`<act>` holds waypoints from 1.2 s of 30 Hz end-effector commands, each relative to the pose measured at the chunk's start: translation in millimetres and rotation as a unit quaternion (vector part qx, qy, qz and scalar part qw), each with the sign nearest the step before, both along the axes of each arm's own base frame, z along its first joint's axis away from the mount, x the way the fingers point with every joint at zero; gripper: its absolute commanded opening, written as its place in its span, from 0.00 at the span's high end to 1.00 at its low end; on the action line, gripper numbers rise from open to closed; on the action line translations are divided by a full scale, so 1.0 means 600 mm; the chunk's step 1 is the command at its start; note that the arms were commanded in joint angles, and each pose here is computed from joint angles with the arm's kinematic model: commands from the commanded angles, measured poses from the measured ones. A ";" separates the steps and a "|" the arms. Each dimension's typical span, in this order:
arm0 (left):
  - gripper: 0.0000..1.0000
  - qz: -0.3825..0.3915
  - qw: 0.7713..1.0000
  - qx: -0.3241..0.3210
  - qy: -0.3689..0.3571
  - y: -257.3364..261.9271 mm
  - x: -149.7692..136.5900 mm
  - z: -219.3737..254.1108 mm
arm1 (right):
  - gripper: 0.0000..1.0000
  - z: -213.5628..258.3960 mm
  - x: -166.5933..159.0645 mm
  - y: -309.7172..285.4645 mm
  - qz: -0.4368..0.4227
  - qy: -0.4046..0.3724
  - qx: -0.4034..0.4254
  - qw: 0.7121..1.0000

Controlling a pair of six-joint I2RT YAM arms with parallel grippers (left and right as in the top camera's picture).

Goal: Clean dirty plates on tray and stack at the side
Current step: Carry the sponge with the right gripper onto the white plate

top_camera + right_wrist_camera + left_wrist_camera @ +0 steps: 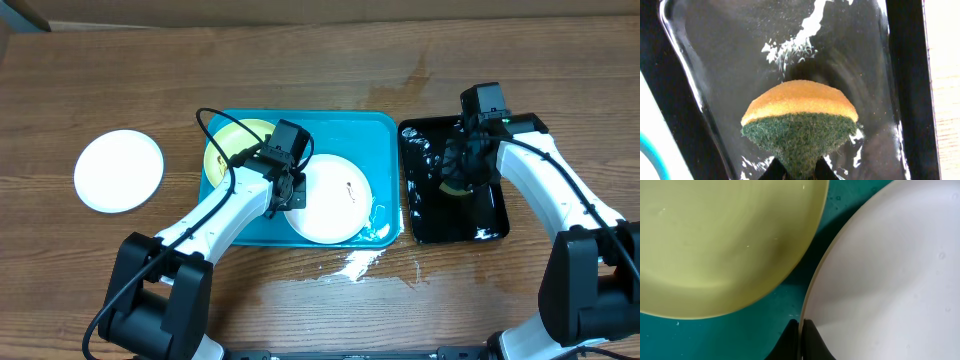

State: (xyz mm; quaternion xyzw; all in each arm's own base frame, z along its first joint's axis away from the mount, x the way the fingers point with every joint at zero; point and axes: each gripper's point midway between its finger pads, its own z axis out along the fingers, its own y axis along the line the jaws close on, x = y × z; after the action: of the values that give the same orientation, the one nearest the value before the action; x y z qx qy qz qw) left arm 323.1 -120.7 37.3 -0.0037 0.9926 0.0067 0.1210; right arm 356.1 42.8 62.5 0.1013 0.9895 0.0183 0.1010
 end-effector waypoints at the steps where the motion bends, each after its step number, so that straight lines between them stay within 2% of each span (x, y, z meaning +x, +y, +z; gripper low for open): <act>1: 0.96 -0.010 0.999 0.032 -0.008 0.014 0.011 0.001 | 0.96 0.040 0.029 -0.001 -0.003 -0.048 0.000 0.999; 11: 0.96 0.000 1.000 0.026 -0.009 0.012 0.012 0.001 | 0.96 0.042 0.027 0.019 0.006 -0.044 0.034 0.998; 13: 0.96 0.004 1.000 0.019 -0.008 0.008 0.012 0.001 | 0.96 0.046 0.020 0.058 0.024 -0.034 0.100 0.994; 14: 0.96 0.005 1.000 0.017 -0.008 0.007 0.012 0.001 | 0.96 0.055 0.015 0.092 0.043 -0.029 0.159 0.986; 16: 0.96 0.004 1.000 0.015 -0.008 0.006 0.012 0.001 | 0.96 0.078 0.005 0.146 0.094 -0.029 0.244 0.965; 17: 0.96 0.004 1.000 0.012 -0.008 0.004 0.013 0.001 | 0.96 0.097 -0.004 0.184 0.127 -0.030 0.299 0.945; 19: 0.96 0.003 1.000 0.010 -0.007 0.003 0.012 0.001 | 0.96 0.106 -0.012 0.213 0.149 -0.029 0.320 0.935; 26: 0.96 0.003 1.000 0.009 -0.005 0.002 0.010 0.000 | 0.96 0.078 -0.047 0.305 0.233 -0.037 0.226 0.945; 30: 0.96 0.002 1.000 0.010 -0.003 0.003 0.009 0.000 | 0.96 0.060 -0.053 0.318 0.227 -0.052 0.143 0.962; 36: 0.96 0.011 1.000 0.009 0.001 0.004 0.005 -0.001 | 0.96 0.037 -0.062 0.357 0.226 -0.065 0.106 0.966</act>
State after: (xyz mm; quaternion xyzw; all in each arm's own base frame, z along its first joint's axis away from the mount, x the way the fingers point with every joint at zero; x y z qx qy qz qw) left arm 323.4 -118.3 37.3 -0.0063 0.9924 0.0133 0.1219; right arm 302.9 256.1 79.4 -0.1441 0.9660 0.1861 0.1072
